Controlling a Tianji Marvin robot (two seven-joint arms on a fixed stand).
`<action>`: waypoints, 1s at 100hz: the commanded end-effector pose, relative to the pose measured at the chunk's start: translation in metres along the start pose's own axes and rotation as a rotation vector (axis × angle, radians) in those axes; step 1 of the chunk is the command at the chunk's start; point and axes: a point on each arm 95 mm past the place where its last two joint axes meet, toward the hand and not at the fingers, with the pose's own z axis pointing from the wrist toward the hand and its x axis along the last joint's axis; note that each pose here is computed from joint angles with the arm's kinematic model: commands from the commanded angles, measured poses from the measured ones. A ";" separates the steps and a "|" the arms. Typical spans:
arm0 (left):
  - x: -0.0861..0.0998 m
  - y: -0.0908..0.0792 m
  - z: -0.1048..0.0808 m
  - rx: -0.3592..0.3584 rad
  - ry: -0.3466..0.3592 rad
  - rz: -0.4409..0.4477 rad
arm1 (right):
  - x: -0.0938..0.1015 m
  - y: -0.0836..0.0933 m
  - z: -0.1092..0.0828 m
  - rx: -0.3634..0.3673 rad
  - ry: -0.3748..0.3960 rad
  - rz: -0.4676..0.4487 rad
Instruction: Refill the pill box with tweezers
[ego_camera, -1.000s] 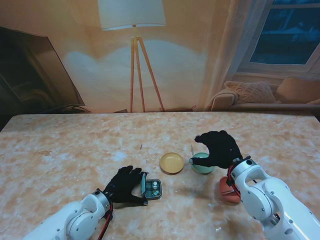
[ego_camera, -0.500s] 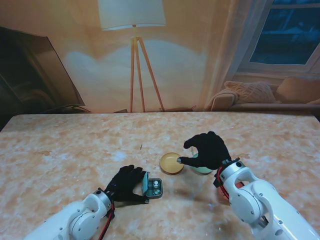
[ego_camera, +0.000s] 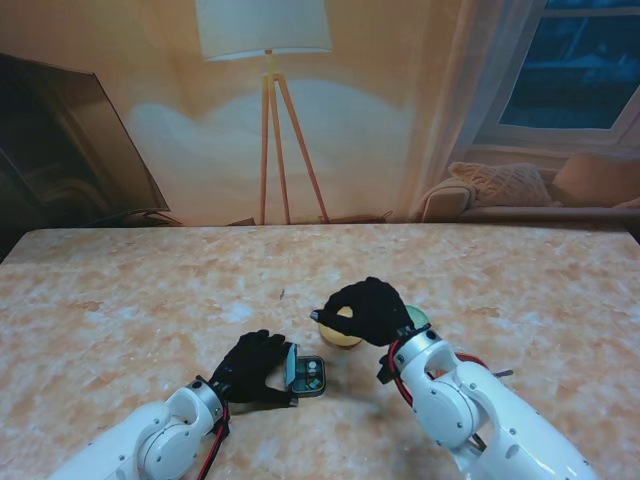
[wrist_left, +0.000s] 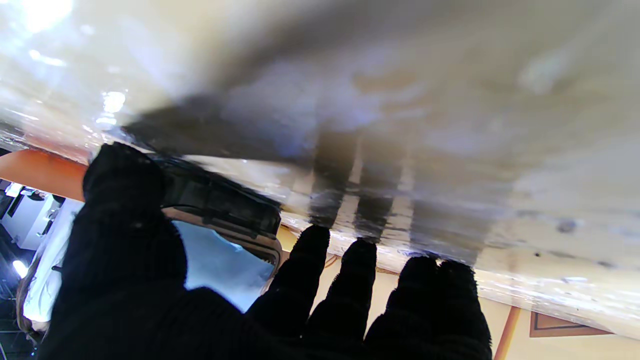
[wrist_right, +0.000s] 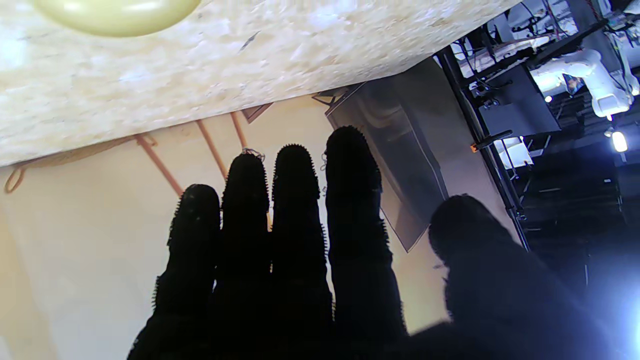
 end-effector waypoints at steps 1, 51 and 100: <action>0.004 0.035 -0.010 -0.105 -0.004 -0.025 | 0.007 -0.013 0.005 0.022 0.002 0.044; 0.004 0.035 -0.012 -0.110 -0.005 -0.022 | 0.033 -0.070 0.030 0.091 0.040 0.213; 0.003 0.037 -0.013 -0.103 -0.011 -0.034 | 0.023 -0.096 0.015 0.172 0.028 0.253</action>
